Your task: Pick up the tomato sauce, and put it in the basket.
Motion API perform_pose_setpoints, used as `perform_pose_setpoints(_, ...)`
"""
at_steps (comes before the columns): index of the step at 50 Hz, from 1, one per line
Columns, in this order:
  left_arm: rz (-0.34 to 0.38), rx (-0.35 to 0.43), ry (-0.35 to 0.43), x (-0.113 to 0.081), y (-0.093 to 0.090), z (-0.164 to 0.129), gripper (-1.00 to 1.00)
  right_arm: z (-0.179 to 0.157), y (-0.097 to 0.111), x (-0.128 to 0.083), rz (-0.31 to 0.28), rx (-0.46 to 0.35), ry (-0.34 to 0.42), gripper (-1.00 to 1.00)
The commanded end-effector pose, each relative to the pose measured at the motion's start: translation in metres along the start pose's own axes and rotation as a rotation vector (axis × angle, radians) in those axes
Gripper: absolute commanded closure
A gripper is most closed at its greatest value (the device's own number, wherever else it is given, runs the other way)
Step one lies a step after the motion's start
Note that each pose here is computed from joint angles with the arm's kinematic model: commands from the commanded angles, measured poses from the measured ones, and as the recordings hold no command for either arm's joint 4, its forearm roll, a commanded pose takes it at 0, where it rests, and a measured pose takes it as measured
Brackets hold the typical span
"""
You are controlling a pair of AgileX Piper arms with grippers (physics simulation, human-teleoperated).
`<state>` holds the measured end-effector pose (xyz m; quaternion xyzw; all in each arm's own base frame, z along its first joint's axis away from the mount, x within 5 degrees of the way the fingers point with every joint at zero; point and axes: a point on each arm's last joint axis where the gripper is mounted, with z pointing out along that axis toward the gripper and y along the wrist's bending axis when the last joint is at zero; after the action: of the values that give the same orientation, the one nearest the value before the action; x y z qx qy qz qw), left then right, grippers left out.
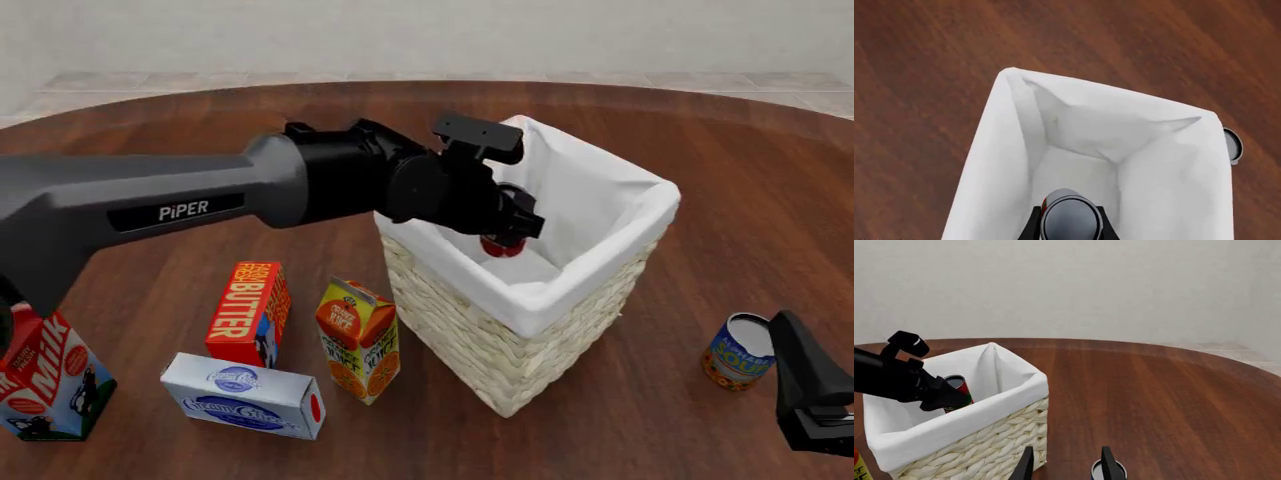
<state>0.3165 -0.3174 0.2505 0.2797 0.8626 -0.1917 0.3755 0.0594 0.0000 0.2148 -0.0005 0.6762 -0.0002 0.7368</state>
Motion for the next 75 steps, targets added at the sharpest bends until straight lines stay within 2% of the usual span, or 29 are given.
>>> perform_pose_setpoints(1, 0.009, 0.001, 0.006, 0.000, -0.001, 0.002, 1.00, 0.000, 0.000, 0.000, 0.001, 0.000, 0.000, -1.00)
perform_pose_setpoints(8, 0.010, 0.002, -0.006, -0.002, 0.000, -0.001, 1.00, 0.000, 0.000, 0.000, 0.001, 0.000, 0.000, -1.00)
perform_pose_setpoints(9, 0.014, 0.002, -0.006, -0.001, 0.000, -0.001, -1.00, 0.000, 0.000, 0.000, 0.001, 0.000, 0.000, -1.00)
perform_pose_setpoints(44, 0.024, 0.007, -0.007, -0.002, -0.003, -0.007, -1.00, 0.000, 0.000, 0.000, 0.001, 0.000, 0.000, -1.00)
perform_pose_setpoints(54, 0.031, 0.010, -0.037, -0.009, -0.003, -0.028, -1.00, 0.000, 0.000, 0.000, 0.001, 0.000, 0.000, -1.00)
perform_pose_setpoints(57, 0.034, 0.015, -0.053, -0.013, -0.005, -0.039, -1.00, 0.000, 0.000, 0.000, 0.001, 0.000, 0.000, -1.00)
perform_pose_setpoints(59, 0.045, 0.024, -0.093, -0.018, -0.008, -0.052, -1.00, 0.000, 0.000, 0.000, 0.000, 0.000, 0.000, -1.00)
perform_pose_setpoints(62, 0.037, 0.023, -0.098, -0.020, -0.007, -0.060, -1.00, 0.000, 0.000, 0.000, 0.001, 0.000, 0.000, -1.00)
perform_pose_setpoints(75, 0.042, 0.026, -0.124, -0.018, -0.007, -0.091, -1.00, 0.000, 0.000, 0.000, 0.001, 0.000, 0.000, -1.00)
